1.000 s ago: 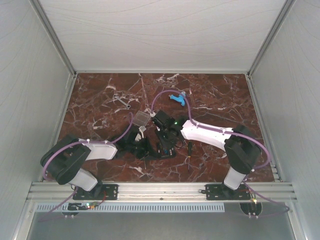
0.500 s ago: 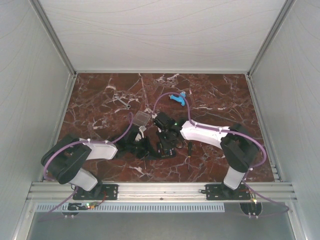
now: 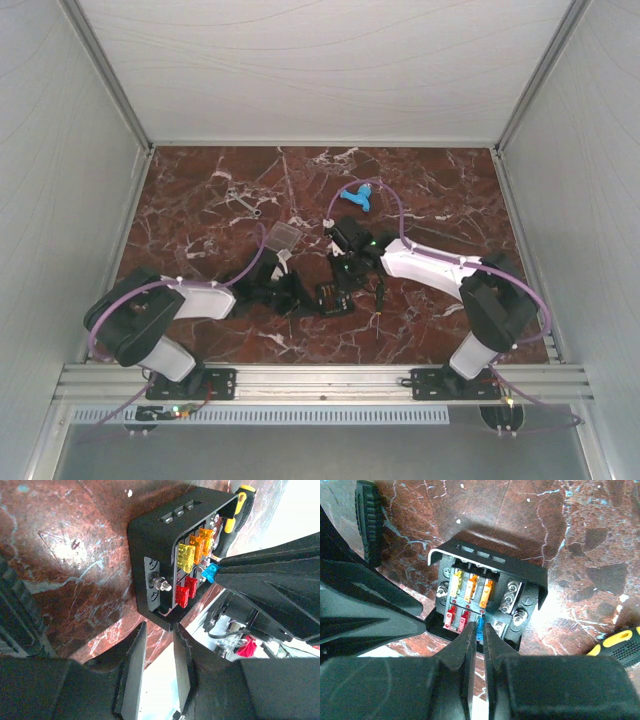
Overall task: Snap on the fuse box
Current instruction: Install the fuse at the fuse box base.
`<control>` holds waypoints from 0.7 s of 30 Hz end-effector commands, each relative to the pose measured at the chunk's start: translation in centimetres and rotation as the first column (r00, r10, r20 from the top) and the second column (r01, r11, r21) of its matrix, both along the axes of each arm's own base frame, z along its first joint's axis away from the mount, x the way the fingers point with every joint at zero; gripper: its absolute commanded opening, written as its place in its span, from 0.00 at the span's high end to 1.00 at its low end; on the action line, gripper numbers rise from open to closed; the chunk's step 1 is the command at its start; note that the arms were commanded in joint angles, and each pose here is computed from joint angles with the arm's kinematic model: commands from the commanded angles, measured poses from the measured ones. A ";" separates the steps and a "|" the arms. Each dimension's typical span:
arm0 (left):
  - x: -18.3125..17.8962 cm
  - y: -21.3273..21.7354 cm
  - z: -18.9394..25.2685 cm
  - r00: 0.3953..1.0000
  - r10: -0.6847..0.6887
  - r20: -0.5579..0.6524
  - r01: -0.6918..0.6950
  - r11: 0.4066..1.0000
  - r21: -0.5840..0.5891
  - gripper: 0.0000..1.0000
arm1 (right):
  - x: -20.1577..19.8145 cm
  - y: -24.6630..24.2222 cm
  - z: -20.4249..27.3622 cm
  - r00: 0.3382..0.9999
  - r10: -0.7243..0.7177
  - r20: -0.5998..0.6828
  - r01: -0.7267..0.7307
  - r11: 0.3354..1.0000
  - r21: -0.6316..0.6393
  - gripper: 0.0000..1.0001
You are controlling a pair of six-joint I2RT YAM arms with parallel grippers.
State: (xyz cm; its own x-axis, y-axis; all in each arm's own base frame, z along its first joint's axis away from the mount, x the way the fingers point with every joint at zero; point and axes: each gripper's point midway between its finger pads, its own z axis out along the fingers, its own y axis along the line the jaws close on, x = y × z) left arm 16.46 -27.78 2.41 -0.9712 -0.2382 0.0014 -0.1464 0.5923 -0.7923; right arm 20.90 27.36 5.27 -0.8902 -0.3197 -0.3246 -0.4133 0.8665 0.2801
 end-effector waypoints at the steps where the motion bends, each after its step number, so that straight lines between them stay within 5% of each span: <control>1: 0.8 -0.8 0.6 0.999 0.020 0.030 -0.019 0.999 -0.030 0.72 | 0.1 -0.1 0.6 1.000 0.003 0.016 -0.004 0.999 0.033 0.95; 21: 0.8 -0.7 0.8 0.999 0.027 0.036 -0.026 0.999 -0.028 0.70 | -1.5 0.0 1.6 0.997 0.030 -0.065 -0.026 0.997 0.073 1.00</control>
